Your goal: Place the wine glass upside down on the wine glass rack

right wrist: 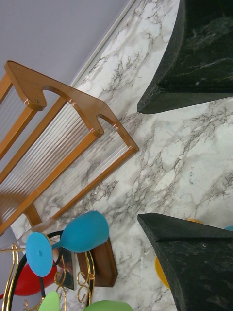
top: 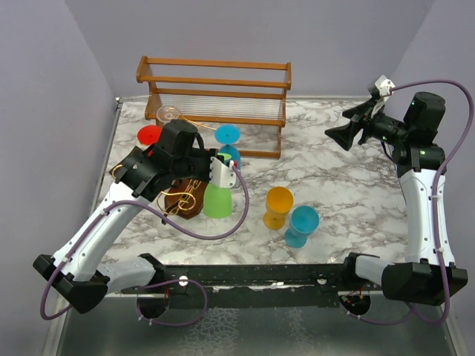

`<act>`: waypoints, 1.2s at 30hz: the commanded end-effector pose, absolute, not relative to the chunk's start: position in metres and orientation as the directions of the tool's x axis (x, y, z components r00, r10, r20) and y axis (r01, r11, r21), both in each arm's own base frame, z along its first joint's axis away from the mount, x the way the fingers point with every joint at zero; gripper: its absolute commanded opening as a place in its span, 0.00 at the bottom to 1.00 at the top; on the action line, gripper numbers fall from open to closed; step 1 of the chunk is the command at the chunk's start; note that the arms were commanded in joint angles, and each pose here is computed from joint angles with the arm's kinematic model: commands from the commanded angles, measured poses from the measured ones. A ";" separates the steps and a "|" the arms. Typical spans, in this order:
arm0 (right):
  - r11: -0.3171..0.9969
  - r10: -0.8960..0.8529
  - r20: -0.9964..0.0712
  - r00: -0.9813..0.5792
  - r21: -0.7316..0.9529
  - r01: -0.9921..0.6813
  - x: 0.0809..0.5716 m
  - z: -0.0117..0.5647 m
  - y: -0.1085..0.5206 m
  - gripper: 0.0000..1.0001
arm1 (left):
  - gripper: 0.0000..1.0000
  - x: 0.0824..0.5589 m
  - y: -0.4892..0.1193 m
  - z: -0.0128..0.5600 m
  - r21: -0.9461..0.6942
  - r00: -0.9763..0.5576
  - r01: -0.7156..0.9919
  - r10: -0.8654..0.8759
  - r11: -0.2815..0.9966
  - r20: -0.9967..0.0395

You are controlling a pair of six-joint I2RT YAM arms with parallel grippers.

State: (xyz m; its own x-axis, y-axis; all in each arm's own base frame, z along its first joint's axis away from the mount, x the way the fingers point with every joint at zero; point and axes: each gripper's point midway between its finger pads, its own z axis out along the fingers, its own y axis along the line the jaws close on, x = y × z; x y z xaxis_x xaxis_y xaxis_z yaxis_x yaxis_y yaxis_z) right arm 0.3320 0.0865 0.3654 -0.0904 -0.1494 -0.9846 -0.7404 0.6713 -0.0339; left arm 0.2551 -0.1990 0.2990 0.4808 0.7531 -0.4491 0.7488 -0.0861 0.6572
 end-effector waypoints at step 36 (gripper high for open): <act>0.669 -0.155 -0.985 -0.071 -0.052 -0.742 0.326 0.371 0.087 0.83 | 0.23 0.266 -0.163 0.291 0.688 0.379 0.724 0.867 -0.061 -0.322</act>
State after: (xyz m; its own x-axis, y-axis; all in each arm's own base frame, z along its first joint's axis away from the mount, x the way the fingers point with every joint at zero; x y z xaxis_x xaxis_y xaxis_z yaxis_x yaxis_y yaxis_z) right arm 0.3320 0.0865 0.3652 -0.0907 -0.1493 -0.9846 -0.7404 0.6713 -0.0336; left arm 0.2606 -0.1640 0.2891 0.3862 0.8593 -0.3353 0.7371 -0.0690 0.6722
